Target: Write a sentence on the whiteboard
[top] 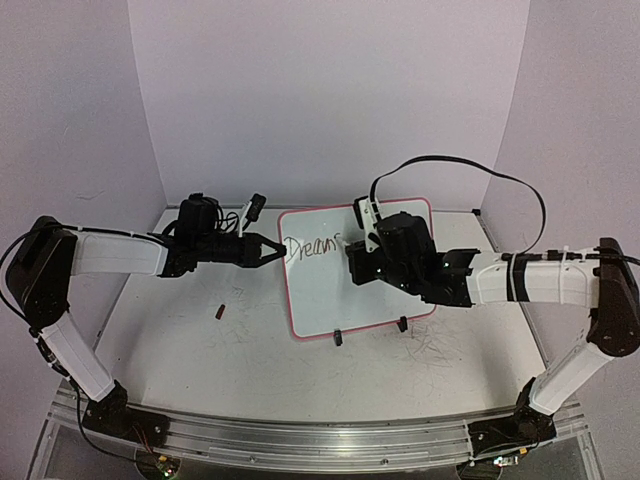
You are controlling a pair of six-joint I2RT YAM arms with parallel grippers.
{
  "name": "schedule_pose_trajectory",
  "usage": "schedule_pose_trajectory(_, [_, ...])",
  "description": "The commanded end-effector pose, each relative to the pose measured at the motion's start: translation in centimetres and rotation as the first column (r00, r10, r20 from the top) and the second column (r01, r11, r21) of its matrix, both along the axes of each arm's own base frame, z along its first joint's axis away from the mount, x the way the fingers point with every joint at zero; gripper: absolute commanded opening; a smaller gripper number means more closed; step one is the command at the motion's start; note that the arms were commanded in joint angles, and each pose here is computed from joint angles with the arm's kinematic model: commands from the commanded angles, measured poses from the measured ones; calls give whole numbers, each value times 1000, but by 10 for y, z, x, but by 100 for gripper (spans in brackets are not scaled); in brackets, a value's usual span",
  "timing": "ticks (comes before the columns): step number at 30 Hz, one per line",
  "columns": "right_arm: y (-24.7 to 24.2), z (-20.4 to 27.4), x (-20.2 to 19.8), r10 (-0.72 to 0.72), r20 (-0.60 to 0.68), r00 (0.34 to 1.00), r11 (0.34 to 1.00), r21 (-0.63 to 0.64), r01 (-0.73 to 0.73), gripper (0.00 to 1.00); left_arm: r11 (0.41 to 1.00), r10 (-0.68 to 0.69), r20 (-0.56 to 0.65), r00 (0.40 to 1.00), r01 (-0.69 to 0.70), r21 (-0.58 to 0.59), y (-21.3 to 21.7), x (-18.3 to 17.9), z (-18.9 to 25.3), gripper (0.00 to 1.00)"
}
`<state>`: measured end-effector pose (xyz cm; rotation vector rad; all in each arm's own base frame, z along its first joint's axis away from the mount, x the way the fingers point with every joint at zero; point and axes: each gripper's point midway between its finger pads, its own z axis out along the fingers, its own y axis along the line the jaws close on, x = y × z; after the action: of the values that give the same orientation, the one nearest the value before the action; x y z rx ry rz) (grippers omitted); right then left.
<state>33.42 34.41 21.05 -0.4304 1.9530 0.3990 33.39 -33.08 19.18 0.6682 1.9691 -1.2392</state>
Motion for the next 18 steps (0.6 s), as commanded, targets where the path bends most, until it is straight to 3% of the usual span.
schedule_pose_trajectory(1, [-4,-2,-1,-12,-10,1000,1000,12,12,0,1000,-14,70,997,15,-11,-3,-2,20,0])
schedule_pose_trajectory(18, [-22,-8,-3,-83,-20,996,997,4,83,0,1000,-17,69,997,18,-11,-3,-2,20,0])
